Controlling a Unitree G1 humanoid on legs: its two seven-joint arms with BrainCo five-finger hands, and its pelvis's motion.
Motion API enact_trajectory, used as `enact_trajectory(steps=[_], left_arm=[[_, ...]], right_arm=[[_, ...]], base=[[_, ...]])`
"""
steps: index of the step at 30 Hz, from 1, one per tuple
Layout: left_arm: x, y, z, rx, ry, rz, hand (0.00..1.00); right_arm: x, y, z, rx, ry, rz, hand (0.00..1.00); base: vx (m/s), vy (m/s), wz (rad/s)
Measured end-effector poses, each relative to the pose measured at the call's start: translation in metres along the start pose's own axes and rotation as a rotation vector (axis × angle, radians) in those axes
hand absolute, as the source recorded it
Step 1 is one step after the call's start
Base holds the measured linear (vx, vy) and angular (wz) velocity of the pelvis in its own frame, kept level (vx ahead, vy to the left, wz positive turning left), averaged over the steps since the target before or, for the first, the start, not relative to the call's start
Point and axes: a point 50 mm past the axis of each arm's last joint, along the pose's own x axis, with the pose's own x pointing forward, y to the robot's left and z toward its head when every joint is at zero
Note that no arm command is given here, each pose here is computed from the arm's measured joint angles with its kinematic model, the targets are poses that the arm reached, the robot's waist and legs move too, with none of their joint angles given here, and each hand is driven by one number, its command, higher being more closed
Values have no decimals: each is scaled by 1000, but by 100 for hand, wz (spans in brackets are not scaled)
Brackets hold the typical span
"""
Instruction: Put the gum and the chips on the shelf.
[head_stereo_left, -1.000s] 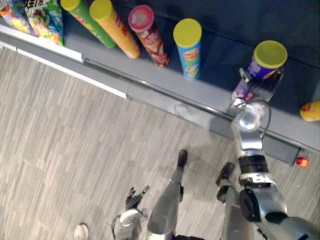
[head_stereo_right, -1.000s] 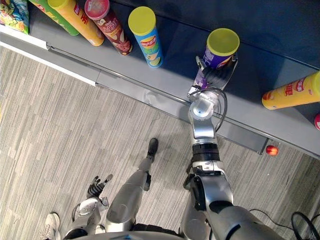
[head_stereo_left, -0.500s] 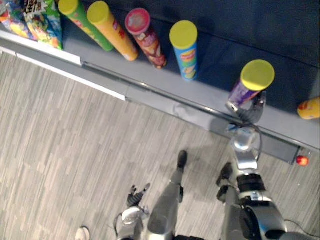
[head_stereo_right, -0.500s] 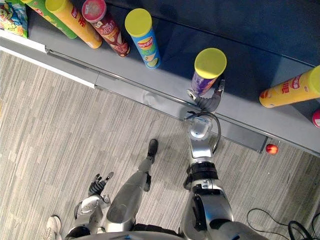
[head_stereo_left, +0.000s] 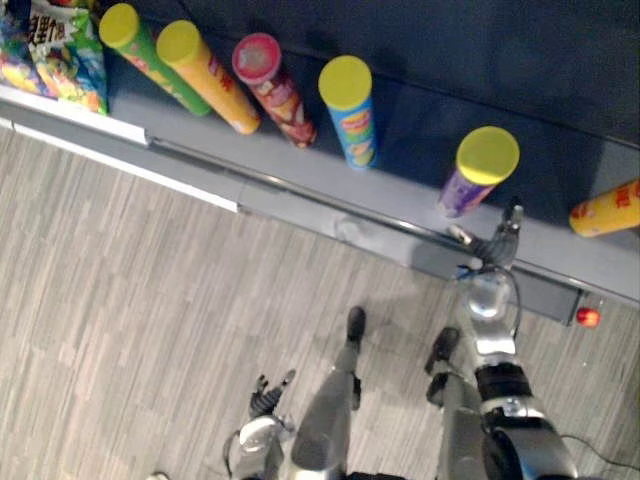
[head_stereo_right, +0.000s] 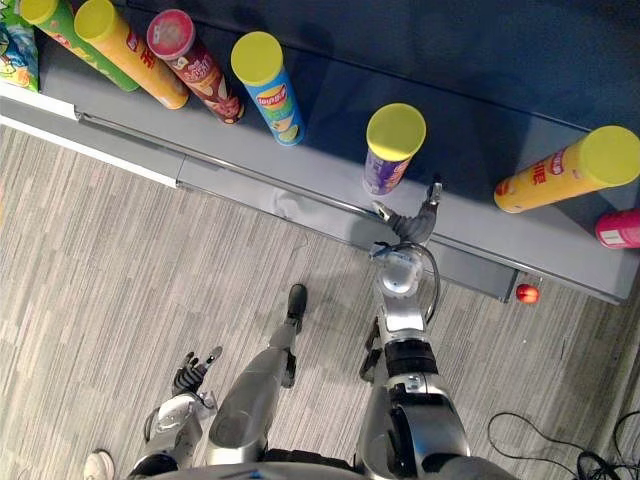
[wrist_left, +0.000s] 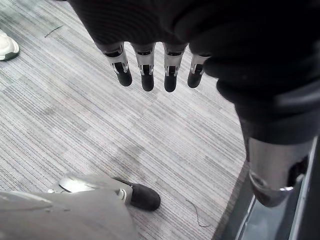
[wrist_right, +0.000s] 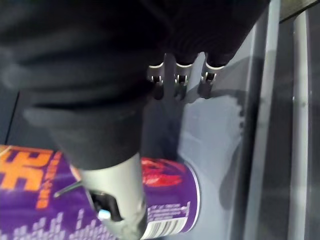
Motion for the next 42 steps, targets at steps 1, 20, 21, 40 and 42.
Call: enact_trajectory(steps=[1,20,21,40,42], left_arm=[[0,0,-1,2,2,-2,0],[-16,52,-52,167,210,26,0],[-15,52,-52,169,209,27,0],[-38,70,-92,81,370,95,0],[-40,72,-96,32,388,107,0]], right_arm=[[-2,-3,-4,-8,12,5,0],[-127,-72,-110,-247,431,350,0],[-130,-74,-112,-251,442,352,0],[-280,-192,-199,-262,1348,-59,0],[-287,-195,-199,-210,1388,-135,0]], base=[[31,-21,-1],[75,-9,-17],[57,3,2],[14,2,-7],[0,0,0]])
